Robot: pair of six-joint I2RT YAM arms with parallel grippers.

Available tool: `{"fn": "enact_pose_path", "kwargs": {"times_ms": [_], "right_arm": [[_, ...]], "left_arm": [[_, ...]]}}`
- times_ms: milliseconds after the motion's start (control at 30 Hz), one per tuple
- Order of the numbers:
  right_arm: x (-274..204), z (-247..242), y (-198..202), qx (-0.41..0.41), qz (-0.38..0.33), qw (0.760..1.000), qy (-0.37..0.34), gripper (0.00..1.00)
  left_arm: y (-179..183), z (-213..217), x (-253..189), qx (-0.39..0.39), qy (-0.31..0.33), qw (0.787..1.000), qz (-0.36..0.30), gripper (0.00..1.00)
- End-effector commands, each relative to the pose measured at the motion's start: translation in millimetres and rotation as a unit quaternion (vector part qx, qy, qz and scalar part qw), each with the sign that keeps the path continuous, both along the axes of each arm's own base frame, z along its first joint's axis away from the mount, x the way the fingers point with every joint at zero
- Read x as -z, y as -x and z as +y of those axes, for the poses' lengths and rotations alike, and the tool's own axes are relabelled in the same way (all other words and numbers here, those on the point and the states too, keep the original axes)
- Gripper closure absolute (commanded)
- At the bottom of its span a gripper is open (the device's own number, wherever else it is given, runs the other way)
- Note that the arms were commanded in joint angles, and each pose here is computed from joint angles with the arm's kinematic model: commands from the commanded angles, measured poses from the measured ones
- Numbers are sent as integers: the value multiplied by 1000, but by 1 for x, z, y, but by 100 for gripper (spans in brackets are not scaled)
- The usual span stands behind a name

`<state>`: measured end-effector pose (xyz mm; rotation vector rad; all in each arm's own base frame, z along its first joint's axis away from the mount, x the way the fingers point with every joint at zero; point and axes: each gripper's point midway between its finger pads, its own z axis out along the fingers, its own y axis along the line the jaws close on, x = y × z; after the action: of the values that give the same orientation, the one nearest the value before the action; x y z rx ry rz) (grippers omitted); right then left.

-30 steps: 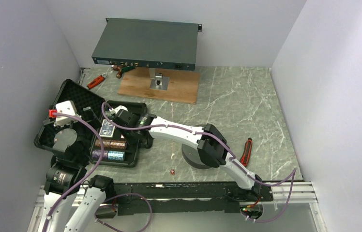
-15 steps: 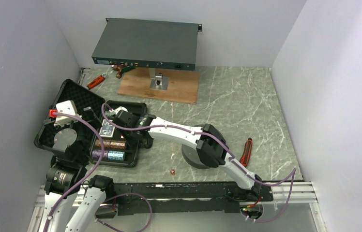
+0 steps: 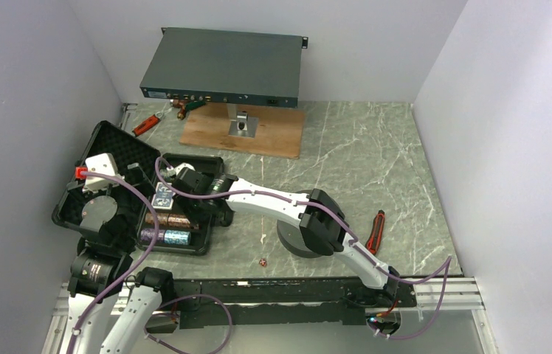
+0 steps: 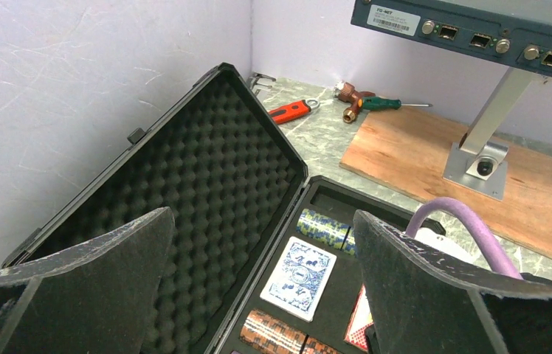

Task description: Pack up texas hold em set

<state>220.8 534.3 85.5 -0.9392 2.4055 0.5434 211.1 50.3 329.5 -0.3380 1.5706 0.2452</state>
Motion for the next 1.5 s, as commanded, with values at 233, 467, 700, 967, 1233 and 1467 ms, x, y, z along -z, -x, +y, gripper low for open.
{"fn": "enact_pose_path", "kwargs": {"times_ms": [233,467,700,967,1233,1467], "right_arm": [[-40,15,0,-16,-10,999,-50,46],[-66,11,2,-21,-22,997,-75,40],[-97,0,3,-27,-50,994,-97,36],[-133,-20,1,-27,-87,990,-104,6],[-168,-58,3,-4,-129,985,-118,0],[-158,-102,14,20,-130,986,-103,0]], "left_arm": [[-4,-2,-6,3,6,1000,-17,2],[-5,-3,-6,6,3,1000,-15,3],[-4,-4,-7,11,2,1000,-18,3],[-9,-7,-2,20,-3,1000,-7,4],[-14,-11,3,28,-7,1000,3,5],[-18,-14,6,35,-9,999,10,5]]}}
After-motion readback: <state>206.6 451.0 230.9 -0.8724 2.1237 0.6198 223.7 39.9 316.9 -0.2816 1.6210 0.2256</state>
